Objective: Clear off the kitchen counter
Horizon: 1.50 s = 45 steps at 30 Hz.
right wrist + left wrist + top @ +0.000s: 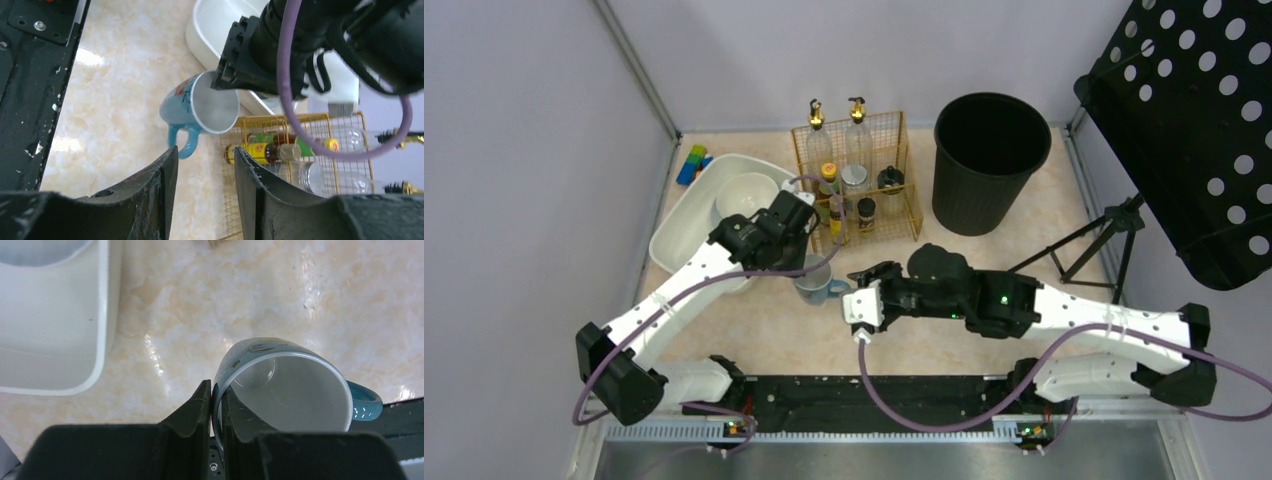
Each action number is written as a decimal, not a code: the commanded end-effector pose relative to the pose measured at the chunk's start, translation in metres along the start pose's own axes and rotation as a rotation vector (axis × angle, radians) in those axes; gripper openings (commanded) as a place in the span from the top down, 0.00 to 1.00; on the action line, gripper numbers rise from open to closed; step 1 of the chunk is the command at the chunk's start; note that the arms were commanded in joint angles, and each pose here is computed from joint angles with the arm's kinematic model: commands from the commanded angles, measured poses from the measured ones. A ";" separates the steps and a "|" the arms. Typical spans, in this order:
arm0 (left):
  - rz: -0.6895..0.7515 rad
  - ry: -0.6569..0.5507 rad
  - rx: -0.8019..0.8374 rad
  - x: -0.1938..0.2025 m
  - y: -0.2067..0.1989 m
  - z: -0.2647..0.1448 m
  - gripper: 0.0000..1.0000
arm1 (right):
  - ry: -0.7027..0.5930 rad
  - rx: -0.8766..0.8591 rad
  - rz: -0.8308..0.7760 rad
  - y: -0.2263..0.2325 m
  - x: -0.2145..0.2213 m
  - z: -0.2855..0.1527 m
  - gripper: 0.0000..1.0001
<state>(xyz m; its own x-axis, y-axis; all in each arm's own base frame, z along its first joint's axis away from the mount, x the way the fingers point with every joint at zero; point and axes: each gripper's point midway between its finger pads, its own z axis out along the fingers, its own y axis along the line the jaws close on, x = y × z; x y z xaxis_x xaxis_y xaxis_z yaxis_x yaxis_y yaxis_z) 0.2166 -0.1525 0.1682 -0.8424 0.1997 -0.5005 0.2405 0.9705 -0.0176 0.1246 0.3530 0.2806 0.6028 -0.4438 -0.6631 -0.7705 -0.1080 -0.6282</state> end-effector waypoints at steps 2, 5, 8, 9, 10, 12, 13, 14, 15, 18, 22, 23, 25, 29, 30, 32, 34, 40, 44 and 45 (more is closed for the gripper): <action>-0.150 -0.158 -0.039 -0.059 0.026 -0.018 1.00 | -0.028 0.168 0.121 -0.017 0.002 -0.020 0.56; -0.261 -0.196 -0.050 -0.078 0.054 -0.021 1.00 | -0.031 0.189 0.168 -0.015 0.005 -0.024 0.56; -0.352 -0.227 -0.110 -0.091 0.089 -0.025 1.00 | -0.031 0.185 0.197 -0.008 0.011 -0.022 0.56; -0.381 -0.236 -0.140 -0.094 0.101 -0.028 1.00 | -0.033 0.185 0.206 -0.005 0.013 -0.022 0.56; -0.410 -0.240 -0.170 -0.096 0.113 -0.030 1.00 | -0.038 0.188 0.214 -0.004 0.014 -0.021 0.56; -0.467 -0.257 -0.243 -0.099 0.137 -0.035 1.00 | -0.053 0.198 0.231 -0.003 0.014 -0.019 0.56; -0.495 -0.261 -0.270 -0.099 0.147 -0.036 1.00 | -0.063 0.207 0.244 -0.003 0.014 -0.018 0.56; -0.525 -0.258 -0.287 -0.098 0.158 -0.035 1.00 | -0.075 0.221 0.259 -0.005 0.012 -0.018 0.56; -0.556 -0.253 -0.298 -0.097 0.167 -0.034 1.00 | -0.089 0.232 0.274 -0.006 0.011 -0.017 0.56; -0.642 -0.230 -0.323 -0.091 0.193 -0.027 1.00 | -0.113 0.271 0.332 -0.011 0.009 -0.016 0.56; -0.730 -0.212 -0.358 -0.080 0.221 -0.023 1.00 | -0.110 0.291 0.389 -0.012 0.012 -0.013 0.56; -0.744 -0.210 -0.368 -0.077 0.227 -0.024 1.00 | -0.112 0.286 0.402 -0.010 0.013 -0.012 0.56; -0.774 -0.205 -0.390 -0.070 0.238 -0.026 1.00 | -0.132 0.282 0.420 -0.007 0.011 -0.010 0.56; -0.790 -0.193 -0.426 -0.057 0.248 -0.028 1.00 | -0.182 0.250 0.443 0.002 0.007 -0.003 0.56; -0.794 -0.186 -0.439 -0.052 0.250 -0.028 1.00 | -0.187 0.248 0.449 0.004 0.007 -0.001 0.56; -0.802 -0.171 -0.463 -0.043 0.255 -0.024 1.00 | -0.196 0.252 0.463 0.004 0.007 0.000 0.56; -0.819 -0.141 -0.478 -0.034 0.258 -0.015 1.00 | -0.207 0.250 0.471 0.005 0.006 0.001 0.56; -0.866 -0.107 -0.507 -0.021 0.272 -0.001 1.00 | -0.261 0.244 0.486 0.009 0.002 -0.007 0.56; -0.863 -0.089 -0.481 -0.018 0.276 0.013 1.00 | -0.277 0.249 0.489 0.012 0.003 -0.010 0.56; -0.860 -0.081 -0.475 -0.017 0.277 0.017 1.00 | -0.280 0.255 0.490 0.011 0.004 -0.010 0.56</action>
<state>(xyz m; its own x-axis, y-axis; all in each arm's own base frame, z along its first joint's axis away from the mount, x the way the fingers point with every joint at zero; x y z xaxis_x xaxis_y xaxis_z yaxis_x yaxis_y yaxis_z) 0.2817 0.1033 0.1568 -0.6366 -0.5977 -0.4873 -0.6812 0.7321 -0.0082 0.1217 0.3403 0.2518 0.2421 -0.2377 -0.9407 -0.9144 0.2684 -0.3031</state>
